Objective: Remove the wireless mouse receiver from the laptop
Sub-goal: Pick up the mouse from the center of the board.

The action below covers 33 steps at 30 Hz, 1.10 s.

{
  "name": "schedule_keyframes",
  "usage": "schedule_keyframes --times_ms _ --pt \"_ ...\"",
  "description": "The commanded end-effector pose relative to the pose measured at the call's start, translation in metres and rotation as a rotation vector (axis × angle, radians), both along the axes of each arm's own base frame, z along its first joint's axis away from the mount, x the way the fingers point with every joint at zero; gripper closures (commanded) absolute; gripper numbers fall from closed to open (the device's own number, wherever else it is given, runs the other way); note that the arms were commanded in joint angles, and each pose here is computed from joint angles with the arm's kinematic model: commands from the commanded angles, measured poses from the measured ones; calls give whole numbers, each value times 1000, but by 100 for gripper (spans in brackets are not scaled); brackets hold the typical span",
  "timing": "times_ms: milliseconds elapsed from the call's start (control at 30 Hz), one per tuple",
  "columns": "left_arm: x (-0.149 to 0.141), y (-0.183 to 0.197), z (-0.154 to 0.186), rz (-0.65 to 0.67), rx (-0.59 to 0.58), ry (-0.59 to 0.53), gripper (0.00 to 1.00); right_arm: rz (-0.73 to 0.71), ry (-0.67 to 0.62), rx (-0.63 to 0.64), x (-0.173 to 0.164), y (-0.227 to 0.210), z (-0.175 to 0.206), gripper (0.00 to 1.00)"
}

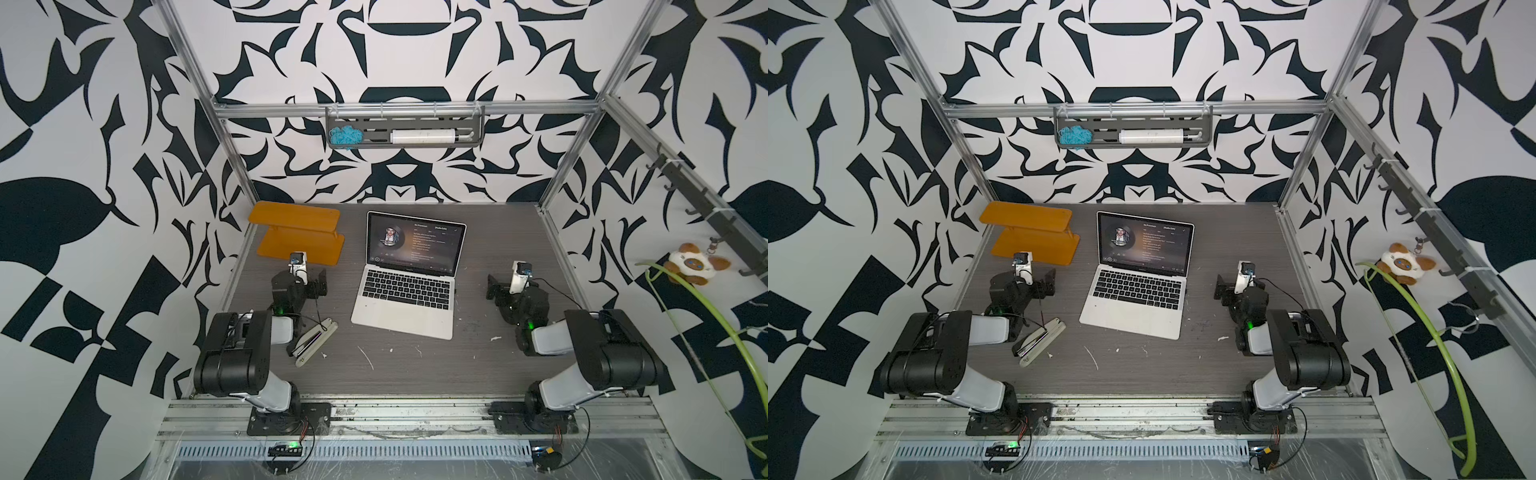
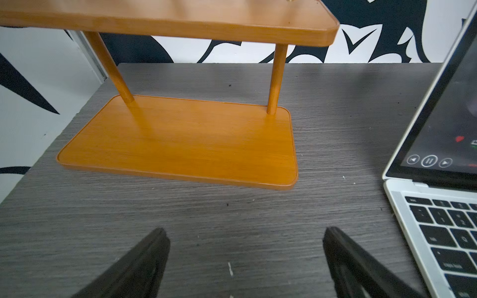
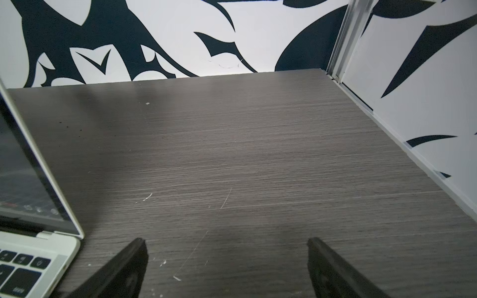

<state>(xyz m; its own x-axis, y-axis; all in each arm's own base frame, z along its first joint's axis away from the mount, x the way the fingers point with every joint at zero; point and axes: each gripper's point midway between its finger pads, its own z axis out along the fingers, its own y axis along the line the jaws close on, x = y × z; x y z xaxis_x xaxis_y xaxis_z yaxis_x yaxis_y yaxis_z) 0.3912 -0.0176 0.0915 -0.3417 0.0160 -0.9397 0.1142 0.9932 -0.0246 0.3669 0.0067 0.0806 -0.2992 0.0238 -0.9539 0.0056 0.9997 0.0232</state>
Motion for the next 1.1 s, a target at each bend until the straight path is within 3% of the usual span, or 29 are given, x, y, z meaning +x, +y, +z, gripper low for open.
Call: schedule_keyframes --times_ms 0,600,733,833,900,1067 --pt "-1 0 -1 -4 1 -2 1 3 -69 -10 6 1 19 0" --pt "-1 0 -2 -3 1 2 1 5 -66 -10 7 2 19 0" --pt "0 3 0 16 2 -1 1 -56 -67 3 9 -7 28 2" --pt "6 11 15 68 -8 17 1 -136 40 42 12 -17 33 5" --pt "7 19 21 119 -13 107 1 -170 105 99 10 -19 41 5" --pt "0 28 47 231 -109 211 1 -240 294 198 -7 -17 43 7"
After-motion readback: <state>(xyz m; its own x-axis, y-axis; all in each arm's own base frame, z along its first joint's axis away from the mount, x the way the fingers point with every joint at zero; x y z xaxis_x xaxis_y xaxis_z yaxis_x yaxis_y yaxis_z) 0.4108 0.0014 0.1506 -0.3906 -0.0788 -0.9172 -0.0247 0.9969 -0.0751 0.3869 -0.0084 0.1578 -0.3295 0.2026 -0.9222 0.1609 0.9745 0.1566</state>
